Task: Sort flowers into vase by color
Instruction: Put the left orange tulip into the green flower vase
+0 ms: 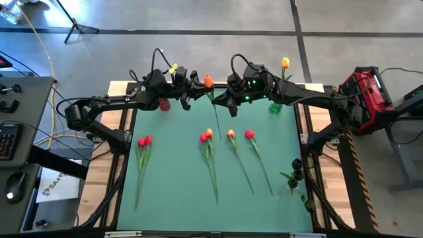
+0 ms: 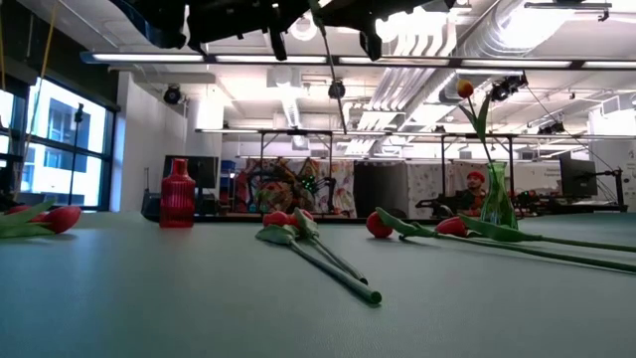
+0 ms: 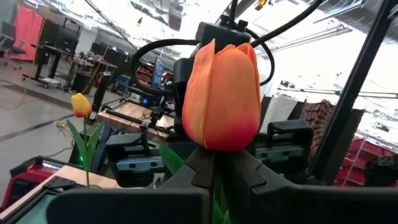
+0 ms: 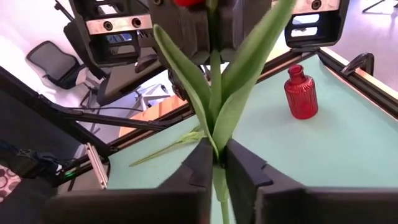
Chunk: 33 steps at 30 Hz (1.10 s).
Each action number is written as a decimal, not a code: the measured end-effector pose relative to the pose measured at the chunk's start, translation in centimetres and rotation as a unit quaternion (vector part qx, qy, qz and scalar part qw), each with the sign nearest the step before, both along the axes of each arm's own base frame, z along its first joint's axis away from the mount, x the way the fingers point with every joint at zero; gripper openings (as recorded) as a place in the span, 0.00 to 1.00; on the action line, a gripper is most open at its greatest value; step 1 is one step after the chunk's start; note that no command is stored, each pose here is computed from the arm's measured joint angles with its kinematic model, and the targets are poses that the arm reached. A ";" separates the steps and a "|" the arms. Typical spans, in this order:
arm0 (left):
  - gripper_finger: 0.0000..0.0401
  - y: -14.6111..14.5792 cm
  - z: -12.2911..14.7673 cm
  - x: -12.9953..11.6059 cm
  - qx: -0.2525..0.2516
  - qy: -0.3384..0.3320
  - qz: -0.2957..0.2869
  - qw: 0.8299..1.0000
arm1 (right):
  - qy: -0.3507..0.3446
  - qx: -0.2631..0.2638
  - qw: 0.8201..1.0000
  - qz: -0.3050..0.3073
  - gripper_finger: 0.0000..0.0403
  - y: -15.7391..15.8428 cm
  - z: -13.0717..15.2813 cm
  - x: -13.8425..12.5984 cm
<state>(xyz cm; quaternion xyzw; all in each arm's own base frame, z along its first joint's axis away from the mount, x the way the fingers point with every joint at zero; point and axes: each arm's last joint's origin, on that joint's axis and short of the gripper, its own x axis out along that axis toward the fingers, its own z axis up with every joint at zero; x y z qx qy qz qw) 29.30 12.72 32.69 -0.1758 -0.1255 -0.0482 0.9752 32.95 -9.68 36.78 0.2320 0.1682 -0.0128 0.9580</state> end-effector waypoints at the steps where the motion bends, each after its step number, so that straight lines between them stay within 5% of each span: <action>1: 0.03 0.0 0.0 0.0 0.000 -0.001 0.000 1.000 | -0.002 -0.001 1.000 0.000 0.02 0.0 0.0 0.0; 9: 0.17 0.2 0.0 0.0 0.013 -0.004 0.029 0.999 | -0.003 0.002 1.000 -0.012 0.01 -0.1 0.1 0.0; 18: 0.39 2.2 0.1 -1.2 -0.029 0.002 0.028 0.999 | 0.032 -0.052 0.981 -0.184 0.00 -0.5 1.6 -2.8; 23: 0.40 3.2 -0.7 -1.6 -0.058 0.046 0.000 0.997 | 0.083 -0.114 0.935 -0.326 0.00 0.0 3.5 -7.5; 33: 0.33 3.4 -1.4 -1.6 -0.029 0.072 0.017 0.997 | 0.191 -0.211 0.798 -0.531 0.00 1.6 4.0 -14.2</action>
